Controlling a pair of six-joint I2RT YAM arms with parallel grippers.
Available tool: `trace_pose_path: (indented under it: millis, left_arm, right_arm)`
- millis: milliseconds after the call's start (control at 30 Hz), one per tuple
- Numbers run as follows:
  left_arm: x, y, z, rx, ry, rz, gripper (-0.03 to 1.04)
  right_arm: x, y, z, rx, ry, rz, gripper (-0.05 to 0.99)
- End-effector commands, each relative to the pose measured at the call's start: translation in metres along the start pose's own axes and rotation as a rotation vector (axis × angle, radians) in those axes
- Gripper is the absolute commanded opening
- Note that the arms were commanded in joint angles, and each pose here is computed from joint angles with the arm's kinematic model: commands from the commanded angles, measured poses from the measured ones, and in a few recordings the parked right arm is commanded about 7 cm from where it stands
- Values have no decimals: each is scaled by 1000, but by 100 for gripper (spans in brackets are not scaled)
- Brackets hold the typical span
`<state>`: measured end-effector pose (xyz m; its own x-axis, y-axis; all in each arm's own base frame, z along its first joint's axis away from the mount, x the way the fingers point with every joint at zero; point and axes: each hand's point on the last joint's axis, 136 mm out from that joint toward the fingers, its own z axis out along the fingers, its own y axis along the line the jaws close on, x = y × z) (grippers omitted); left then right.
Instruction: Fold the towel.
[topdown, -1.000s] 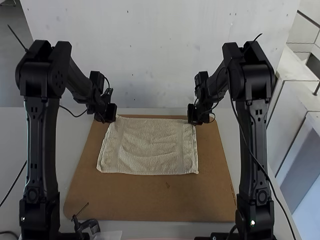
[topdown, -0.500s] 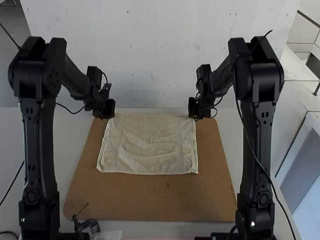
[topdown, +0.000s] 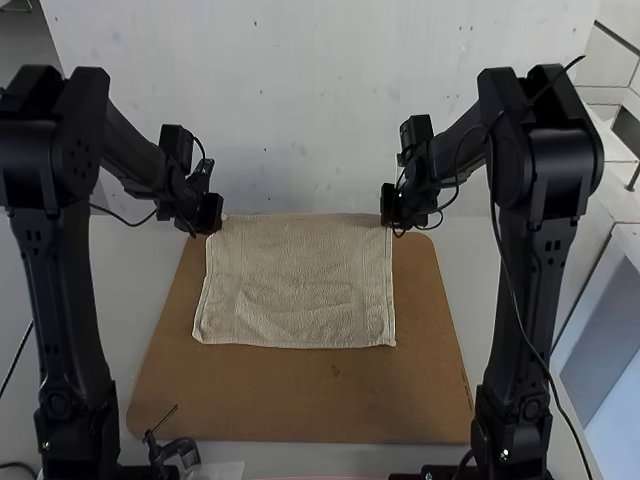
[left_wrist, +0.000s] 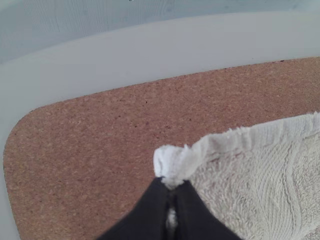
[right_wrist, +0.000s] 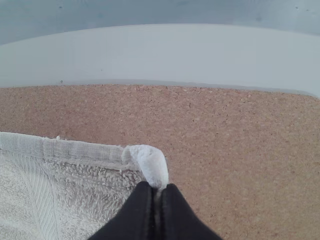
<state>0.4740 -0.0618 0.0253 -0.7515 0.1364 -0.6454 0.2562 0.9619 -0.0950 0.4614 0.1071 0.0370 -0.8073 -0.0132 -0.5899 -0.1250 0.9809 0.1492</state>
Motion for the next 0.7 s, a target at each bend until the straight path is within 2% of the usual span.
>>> trace_pose_path:
  millis: [0, 667]
  left_arm:
    - [-9, 3, -23, -19, -43, 22, 2]
    - [13, -16, -88, -24, -104, 66, 2]
  right_arm:
    - [-6, 3, -20, -3, -38, -1, 2]
    - [31, 18, -84, -39, -60, -28, 2]
